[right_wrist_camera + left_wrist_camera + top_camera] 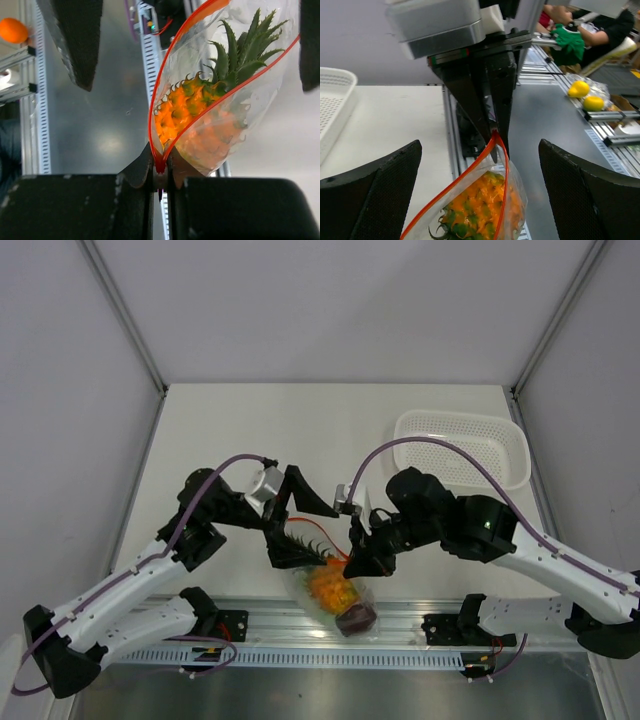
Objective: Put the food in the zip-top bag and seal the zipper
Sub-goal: Zip the zipper food storage bag at the center of the board.
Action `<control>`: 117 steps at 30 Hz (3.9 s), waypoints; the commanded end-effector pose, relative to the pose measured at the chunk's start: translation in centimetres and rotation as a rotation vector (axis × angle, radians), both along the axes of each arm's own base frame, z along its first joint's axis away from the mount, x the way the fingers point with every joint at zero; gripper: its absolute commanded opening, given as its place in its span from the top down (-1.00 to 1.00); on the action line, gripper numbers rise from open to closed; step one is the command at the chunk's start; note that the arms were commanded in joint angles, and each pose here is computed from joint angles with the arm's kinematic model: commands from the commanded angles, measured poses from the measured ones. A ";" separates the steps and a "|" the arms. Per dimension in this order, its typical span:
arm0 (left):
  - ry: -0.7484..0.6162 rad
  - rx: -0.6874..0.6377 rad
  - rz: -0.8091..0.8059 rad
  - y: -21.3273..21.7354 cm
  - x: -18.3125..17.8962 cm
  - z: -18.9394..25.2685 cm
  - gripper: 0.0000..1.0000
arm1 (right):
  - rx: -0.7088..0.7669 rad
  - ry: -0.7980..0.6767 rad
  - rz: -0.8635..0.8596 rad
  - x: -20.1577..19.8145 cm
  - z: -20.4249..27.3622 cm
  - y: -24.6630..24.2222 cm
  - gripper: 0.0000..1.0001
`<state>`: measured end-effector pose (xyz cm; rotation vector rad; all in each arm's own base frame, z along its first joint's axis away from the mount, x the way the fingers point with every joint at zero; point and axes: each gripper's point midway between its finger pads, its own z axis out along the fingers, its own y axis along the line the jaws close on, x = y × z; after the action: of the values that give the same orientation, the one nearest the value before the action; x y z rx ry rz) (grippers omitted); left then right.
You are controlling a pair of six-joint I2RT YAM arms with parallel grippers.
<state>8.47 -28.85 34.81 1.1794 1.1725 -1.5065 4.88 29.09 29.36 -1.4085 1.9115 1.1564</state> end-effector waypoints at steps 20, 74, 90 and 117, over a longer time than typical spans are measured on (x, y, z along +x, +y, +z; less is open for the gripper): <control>0.016 0.117 -0.350 -2.3 -4.6 -2.9 -0.99 | 0.066 0.033 0.082 -2.9 3.0 -0.1 1.00; 0.214 0.254 0.052 -1.5 -1.0 -8.0 0.99 | 0.312 0.061 -0.093 3.6 -1.3 -0.9 0.95; 0.237 0.199 0.068 -0.9 -0.2 -7.4 0.99 | 0.330 0.120 -0.098 3.5 -2.5 -1.4 0.69; 0.136 0.001 0.275 -0.9 3.4 -2.1 -0.67 | 0.357 0.175 -0.317 6.4 -1.9 0.2 1.00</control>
<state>11.55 -29.52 30.44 0.8947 1.4619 -1.3834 10.83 28.63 25.51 -0.8360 1.9105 1.3837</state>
